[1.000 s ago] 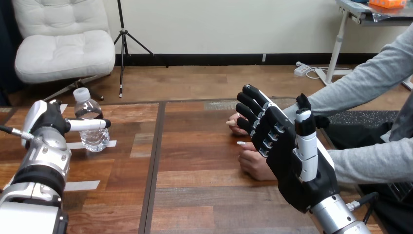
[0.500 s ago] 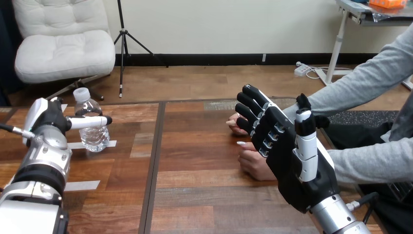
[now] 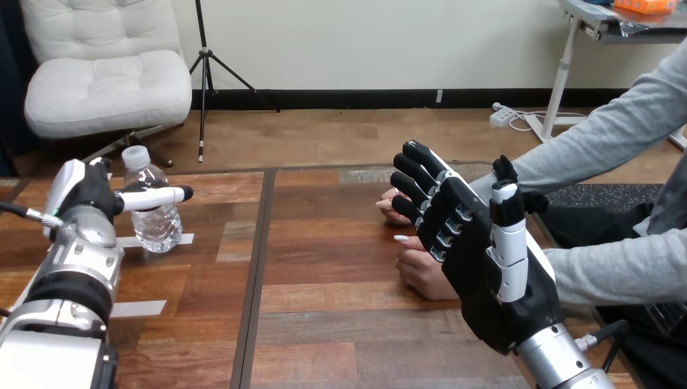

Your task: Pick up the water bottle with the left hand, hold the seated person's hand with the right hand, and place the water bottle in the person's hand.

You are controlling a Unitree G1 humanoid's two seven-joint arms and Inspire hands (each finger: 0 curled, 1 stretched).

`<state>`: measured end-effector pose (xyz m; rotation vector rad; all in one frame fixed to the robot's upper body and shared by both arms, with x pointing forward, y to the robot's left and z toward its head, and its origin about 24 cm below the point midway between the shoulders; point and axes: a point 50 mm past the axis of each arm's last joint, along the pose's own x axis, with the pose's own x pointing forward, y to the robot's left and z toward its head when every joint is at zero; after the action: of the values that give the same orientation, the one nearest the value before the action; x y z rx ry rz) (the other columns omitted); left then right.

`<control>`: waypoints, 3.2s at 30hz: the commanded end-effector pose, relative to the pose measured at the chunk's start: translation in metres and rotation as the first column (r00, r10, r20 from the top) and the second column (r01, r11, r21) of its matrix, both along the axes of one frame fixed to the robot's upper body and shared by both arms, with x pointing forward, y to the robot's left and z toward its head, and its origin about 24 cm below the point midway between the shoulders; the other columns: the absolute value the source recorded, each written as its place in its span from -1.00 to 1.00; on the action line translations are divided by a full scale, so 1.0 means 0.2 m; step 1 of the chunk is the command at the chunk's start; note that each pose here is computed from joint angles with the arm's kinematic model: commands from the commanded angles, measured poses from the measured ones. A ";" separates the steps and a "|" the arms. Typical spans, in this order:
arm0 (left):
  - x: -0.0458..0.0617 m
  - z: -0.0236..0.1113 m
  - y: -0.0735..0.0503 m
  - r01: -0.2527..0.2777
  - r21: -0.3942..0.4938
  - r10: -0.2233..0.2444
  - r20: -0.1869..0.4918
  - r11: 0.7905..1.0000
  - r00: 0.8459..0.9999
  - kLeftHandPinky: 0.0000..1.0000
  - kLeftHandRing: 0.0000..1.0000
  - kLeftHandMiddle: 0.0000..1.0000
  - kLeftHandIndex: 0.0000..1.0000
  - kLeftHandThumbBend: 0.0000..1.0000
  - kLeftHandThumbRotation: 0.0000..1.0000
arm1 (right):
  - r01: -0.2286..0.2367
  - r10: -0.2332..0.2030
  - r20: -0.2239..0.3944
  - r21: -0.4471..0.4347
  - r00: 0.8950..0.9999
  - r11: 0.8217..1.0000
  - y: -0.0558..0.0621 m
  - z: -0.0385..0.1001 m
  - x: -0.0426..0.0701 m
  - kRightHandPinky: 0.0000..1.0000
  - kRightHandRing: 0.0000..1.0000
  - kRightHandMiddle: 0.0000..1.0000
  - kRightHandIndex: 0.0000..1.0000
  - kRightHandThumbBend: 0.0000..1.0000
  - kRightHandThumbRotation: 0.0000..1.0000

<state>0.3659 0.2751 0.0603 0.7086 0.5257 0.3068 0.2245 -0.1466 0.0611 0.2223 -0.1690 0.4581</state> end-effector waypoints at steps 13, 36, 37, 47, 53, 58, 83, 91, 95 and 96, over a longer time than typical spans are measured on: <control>0.11 0.16 -0.09 0.056 -0.050 -0.050 0.122 0.997 0.991 0.64 0.84 0.91 0.92 0.89 -0.46 | -0.006 0.003 0.100 0.031 0.995 0.999 0.03 0.10 0.00 0.97 0.96 0.93 0.89 0.77 1.00; 0.12 0.18 -0.12 0.077 -0.062 -0.070 0.113 0.995 0.991 0.60 0.77 0.83 0.77 0.95 -0.50 | 0.000 -0.004 0.098 0.032 0.995 0.999 0.03 0.10 0.00 0.96 0.95 0.92 0.88 0.77 1.00; 0.13 0.18 -0.12 0.078 -0.062 -0.070 0.112 0.995 0.991 0.60 0.77 0.83 0.78 0.95 -0.50 | 0.000 -0.004 0.098 0.033 0.995 0.999 0.03 0.10 0.00 0.96 0.95 0.92 0.88 0.77 1.00; 0.13 0.18 -0.14 0.080 -0.061 -0.073 0.110 0.995 0.991 0.60 0.67 0.67 0.66 0.90 -0.64 | -0.002 -0.001 0.103 0.033 0.995 0.999 0.03 0.10 0.00 0.95 0.95 0.92 0.88 0.76 1.00; 0.13 0.17 -0.14 0.067 -0.043 -0.063 0.097 0.997 0.993 0.53 0.63 0.65 0.65 0.88 -0.73 | 0.002 -0.005 0.106 0.032 0.994 0.999 0.03 0.10 -0.01 0.95 0.95 0.93 0.88 0.76 1.00; 0.13 0.17 -0.15 0.045 -0.023 -0.042 0.103 0.999 0.994 0.40 0.55 0.59 0.59 0.86 -0.88 | 0.002 -0.006 0.108 0.039 0.994 0.999 0.03 0.11 -0.01 0.95 0.95 0.92 0.88 0.75 1.00; 0.12 0.16 -0.17 0.006 0.085 -0.017 0.137 0.996 0.990 -0.19 -0.06 0.09 0.06 0.57 -1.00 | 0.004 -0.010 0.118 0.047 0.993 0.999 0.03 0.11 -0.01 0.93 0.94 0.93 0.88 0.76 1.00; 0.12 0.16 -0.17 0.009 0.113 -0.024 0.135 0.994 0.991 -0.27 -0.13 0.00 0.02 0.56 -1.00 | 0.006 -0.012 0.120 0.053 0.993 0.999 0.03 0.11 -0.01 0.93 0.94 0.93 0.88 0.76 1.00; 0.12 0.16 -0.17 0.009 0.115 -0.024 0.133 0.993 0.991 -0.28 -0.15 -0.01 0.02 0.57 -1.00 | 0.009 -0.016 0.121 0.056 0.993 0.998 0.03 0.11 -0.01 0.92 0.93 0.92 0.88 0.77 1.00; 0.12 0.16 -0.17 0.009 0.113 -0.024 0.133 0.994 0.991 -0.28 -0.15 -0.02 0.02 0.58 -1.00 | 0.012 -0.019 0.121 0.058 0.992 0.998 0.03 0.11 -0.01 0.92 0.93 0.92 0.88 0.77 1.00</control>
<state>0.3772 0.2498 0.0672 0.7670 0.4640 0.3635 0.2186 -0.1431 0.0625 0.2457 -0.1887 0.4423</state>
